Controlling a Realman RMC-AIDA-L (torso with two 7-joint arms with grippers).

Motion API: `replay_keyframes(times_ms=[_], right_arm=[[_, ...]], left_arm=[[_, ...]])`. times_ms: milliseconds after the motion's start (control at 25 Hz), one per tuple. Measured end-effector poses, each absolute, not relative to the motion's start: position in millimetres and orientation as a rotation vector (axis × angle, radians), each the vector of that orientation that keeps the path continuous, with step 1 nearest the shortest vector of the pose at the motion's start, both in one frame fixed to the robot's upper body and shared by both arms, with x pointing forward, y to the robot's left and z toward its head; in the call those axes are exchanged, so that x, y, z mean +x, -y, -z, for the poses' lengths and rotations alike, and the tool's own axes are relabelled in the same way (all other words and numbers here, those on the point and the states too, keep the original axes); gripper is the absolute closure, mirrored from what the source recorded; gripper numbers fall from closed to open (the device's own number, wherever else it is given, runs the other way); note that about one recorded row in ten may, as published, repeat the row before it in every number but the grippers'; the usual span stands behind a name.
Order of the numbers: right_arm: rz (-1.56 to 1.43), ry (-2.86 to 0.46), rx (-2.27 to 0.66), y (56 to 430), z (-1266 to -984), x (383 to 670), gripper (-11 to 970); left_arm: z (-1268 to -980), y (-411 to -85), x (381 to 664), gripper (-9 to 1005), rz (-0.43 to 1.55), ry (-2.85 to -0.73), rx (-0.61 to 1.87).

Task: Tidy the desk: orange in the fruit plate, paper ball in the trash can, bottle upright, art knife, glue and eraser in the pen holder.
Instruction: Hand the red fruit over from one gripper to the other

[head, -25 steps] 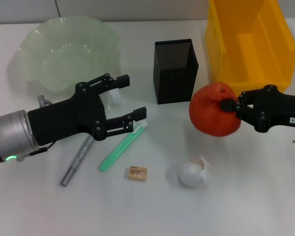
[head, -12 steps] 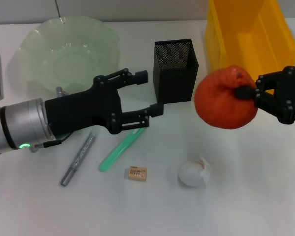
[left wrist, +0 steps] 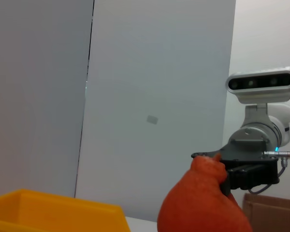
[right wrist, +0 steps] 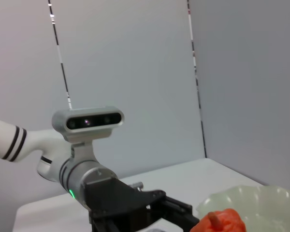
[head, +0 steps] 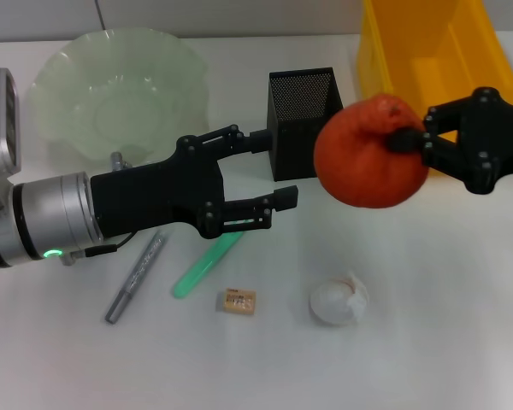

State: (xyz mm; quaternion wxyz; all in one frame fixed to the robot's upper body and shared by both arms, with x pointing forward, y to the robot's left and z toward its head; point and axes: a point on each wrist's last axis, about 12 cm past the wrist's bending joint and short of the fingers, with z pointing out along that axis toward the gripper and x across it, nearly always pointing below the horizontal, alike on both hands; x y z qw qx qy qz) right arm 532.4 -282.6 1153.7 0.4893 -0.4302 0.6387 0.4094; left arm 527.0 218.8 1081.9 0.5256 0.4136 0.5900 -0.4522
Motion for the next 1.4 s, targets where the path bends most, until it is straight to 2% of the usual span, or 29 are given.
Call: replay_keyframes(times_ms=[520,1120,1400], right_arm=[[-1.022,-1.558,-1.135,248.9,-1149.5,546.2,927],[-1.041,-1.551,-1.135,241.5,-1146.3,548.1,926],[-1.041,-1.551,-1.135,241.7,-1146.1,548.0,927]], left_arm=[[-1078.9,-214.6,529.1,256,1.08,-1.431,0.997],[-1077.8,-213.7,528.9,261,1.082,-1.437,0.996],[-1077.8,-213.5,529.0,564,1.083,-1.439,0.994]])
